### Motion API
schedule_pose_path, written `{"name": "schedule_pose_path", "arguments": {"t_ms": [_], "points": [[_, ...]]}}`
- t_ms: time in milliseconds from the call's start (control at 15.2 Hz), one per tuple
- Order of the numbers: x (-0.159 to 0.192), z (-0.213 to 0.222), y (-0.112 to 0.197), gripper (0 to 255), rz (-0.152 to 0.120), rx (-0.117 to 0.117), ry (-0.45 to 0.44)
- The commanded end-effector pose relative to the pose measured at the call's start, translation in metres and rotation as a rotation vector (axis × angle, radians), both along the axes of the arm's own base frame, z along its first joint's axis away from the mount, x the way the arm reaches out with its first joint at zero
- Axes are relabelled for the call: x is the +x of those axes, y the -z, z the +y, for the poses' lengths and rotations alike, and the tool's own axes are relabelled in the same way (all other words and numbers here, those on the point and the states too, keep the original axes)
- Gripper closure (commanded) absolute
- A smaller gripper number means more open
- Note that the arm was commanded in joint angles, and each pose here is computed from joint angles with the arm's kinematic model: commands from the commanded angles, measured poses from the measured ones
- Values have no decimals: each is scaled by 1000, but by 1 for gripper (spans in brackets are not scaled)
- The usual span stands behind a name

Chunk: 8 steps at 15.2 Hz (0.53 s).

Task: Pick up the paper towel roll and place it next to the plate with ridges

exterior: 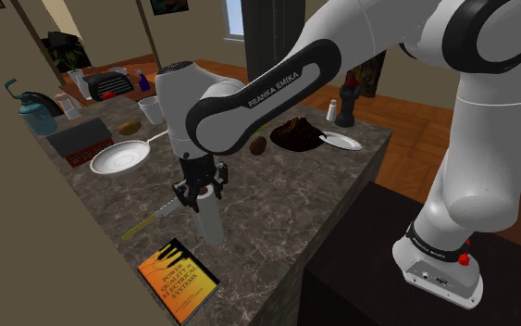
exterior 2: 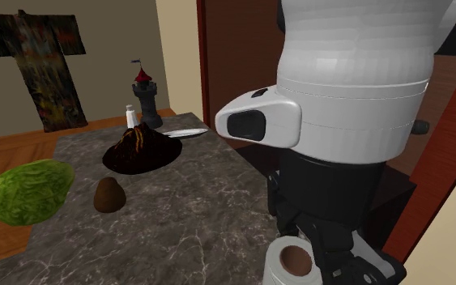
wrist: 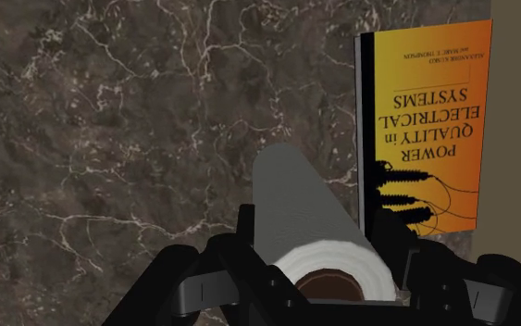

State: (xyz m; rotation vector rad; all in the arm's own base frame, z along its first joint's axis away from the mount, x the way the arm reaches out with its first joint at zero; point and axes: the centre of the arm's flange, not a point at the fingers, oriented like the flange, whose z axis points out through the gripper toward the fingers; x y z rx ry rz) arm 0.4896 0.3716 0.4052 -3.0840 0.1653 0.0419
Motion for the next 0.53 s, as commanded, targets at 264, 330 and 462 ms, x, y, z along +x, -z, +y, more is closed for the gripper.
{"name": "schedule_pose_path", "arguments": {"t_ms": [264,330,462], "points": [[0,1,-21,255,2,1,-1],[0,1,-26,255,2,1,-1],[0,1,-36,255,2,1,-1]]}}
